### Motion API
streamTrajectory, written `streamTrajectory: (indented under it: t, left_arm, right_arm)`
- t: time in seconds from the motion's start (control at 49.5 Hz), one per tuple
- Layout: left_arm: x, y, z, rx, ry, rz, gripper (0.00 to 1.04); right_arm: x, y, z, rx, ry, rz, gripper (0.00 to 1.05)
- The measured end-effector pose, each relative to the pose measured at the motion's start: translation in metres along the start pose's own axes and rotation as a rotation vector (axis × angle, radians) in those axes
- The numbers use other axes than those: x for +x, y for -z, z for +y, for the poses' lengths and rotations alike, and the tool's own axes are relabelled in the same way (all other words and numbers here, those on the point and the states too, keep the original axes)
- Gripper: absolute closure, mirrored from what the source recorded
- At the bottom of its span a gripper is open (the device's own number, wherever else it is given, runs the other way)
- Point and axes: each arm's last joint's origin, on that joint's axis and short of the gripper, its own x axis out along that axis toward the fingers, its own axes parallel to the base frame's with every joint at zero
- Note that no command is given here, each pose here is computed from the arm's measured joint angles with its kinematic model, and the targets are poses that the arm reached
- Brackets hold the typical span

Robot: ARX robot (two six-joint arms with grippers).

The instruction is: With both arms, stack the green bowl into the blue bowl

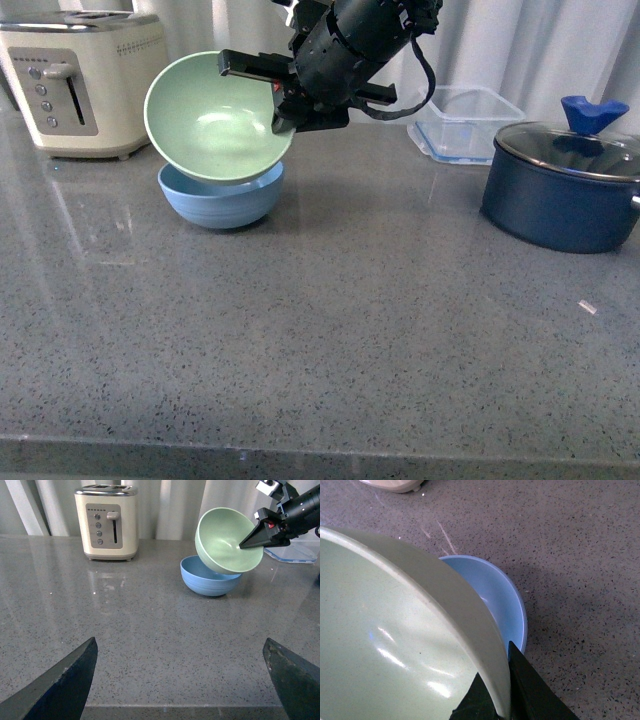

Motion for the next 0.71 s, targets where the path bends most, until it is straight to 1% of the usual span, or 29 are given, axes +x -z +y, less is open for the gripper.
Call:
streamTrajectory:
  t: [0.343, 0.464, 0.485, 0.525, 0.626, 0.646, 0.707]
  left_arm:
    - [0.000, 0.000, 0.000, 0.000, 0.000, 0.000, 0.07]
    - [0.000, 0.000, 0.000, 0.000, 0.000, 0.000, 0.07]
    - [0.000, 0.000, 0.000, 0.000, 0.000, 0.000, 0.07]
    - [0.000, 0.000, 0.000, 0.000, 0.000, 0.000, 0.07]
    - [0.000, 0.000, 0.000, 0.000, 0.000, 0.000, 0.07]
    - [0.000, 0.000, 0.000, 0.000, 0.000, 0.000, 0.07]
    - [0.000, 0.000, 0.000, 0.000, 0.000, 0.000, 0.07]
  right_arm:
    - [0.020, 0.002, -0.016, 0.001, -0.001, 0.014, 1.03]
    - [0.021, 0.001, -0.018, 0.006, -0.002, 0.016, 0.89]
    - [0.021, 0.001, -0.018, 0.008, -0.003, 0.016, 0.83]
    - [0.021, 0.001, -0.018, 0.010, -0.003, 0.015, 0.76]
    - [0.021, 0.001, -0.018, 0.017, -0.006, 0.011, 0.63]
    - [0.022, 0.001, -0.018, 0.018, -0.007, 0.009, 0.58]
    - [0.023, 0.004, -0.018, 0.025, -0.010, 0.008, 0.47]
